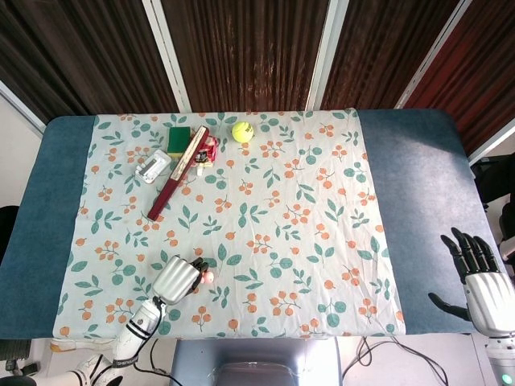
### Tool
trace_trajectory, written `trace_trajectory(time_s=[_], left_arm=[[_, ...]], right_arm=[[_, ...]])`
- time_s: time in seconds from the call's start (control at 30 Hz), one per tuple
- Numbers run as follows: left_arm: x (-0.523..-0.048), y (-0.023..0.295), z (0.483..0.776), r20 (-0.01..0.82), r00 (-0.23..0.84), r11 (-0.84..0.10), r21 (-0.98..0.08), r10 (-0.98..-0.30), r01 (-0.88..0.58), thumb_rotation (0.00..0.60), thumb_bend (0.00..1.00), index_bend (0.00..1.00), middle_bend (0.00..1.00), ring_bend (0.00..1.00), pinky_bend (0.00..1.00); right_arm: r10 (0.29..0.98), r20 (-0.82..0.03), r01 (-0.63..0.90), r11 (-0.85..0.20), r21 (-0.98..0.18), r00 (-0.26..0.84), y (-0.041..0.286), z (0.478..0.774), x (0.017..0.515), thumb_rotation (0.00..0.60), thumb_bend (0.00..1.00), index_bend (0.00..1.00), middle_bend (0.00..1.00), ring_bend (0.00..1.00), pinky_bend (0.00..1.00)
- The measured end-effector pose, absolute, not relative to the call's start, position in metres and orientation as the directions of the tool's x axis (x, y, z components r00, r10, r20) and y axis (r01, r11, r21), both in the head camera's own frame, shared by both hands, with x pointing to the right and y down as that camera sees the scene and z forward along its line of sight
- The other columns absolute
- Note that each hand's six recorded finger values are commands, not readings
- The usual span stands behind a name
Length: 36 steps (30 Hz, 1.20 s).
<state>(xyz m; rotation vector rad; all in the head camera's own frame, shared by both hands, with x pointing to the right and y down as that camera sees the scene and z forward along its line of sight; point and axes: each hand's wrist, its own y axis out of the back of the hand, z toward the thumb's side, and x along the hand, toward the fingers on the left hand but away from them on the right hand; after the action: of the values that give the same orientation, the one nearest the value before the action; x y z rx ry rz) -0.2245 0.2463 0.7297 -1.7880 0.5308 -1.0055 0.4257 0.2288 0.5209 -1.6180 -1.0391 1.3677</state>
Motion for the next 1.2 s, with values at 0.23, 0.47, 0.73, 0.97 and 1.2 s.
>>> trace_trajectory(time_s=[0.23, 0.47, 0.73, 0.97, 1.2], left_arm=[[-0.229, 0.250, 0.731, 0.416, 0.564, -0.440, -0.892, -0.714, 0.102, 0.600, 0.53, 0.57, 0.69, 1.00, 1.00], [-0.229, 0.253, 0.724, 0.430, 0.579, -0.474, -0.877, -0.693, 0.084, 0.600, 0.43, 0.25, 0.33, 1.00, 1.00], [-0.230, 0.256, 0.716, 0.447, 0.583, -0.495, -0.864, -0.678, 0.086, 0.600, 0.38, 0.21, 0.26, 1.00, 1.00], [-0.234, 0.256, 0.715, 0.464, 0.575, -0.488, -0.864, -0.674, 0.124, 0.600, 0.38, 0.27, 0.29, 1.00, 1.00], [-0.238, 0.254, 0.719, 0.478, 0.560, -0.482, -0.863, -0.677, 0.153, 0.600, 0.38, 0.47, 0.52, 1.00, 1.00]], right_arm=[[0.925, -0.369, 0.107, -0.378, -0.920, 0.095, 0.229, 0.521, 0.425, 0.600, 0.22, 0.00, 0.00, 0.00, 0.00], [0.924, -0.370, 0.105, -0.379, -0.919, 0.097, 0.229, 0.522, 0.424, 0.600, 0.22, 0.00, 0.00, 0.00, 0.00], [0.923, -0.371, 0.103, -0.380, -0.919, 0.099, 0.230, 0.522, 0.423, 0.600, 0.22, 0.00, 0.00, 0.00, 0.00], [0.924, -0.370, 0.104, -0.380, -0.919, 0.100, 0.230, 0.522, 0.423, 0.600, 0.22, 0.00, 0.00, 0.00, 0.00], [0.924, -0.369, 0.104, -0.378, -0.920, 0.099, 0.230, 0.521, 0.424, 0.600, 0.22, 0.00, 0.00, 0.00, 0.00]])
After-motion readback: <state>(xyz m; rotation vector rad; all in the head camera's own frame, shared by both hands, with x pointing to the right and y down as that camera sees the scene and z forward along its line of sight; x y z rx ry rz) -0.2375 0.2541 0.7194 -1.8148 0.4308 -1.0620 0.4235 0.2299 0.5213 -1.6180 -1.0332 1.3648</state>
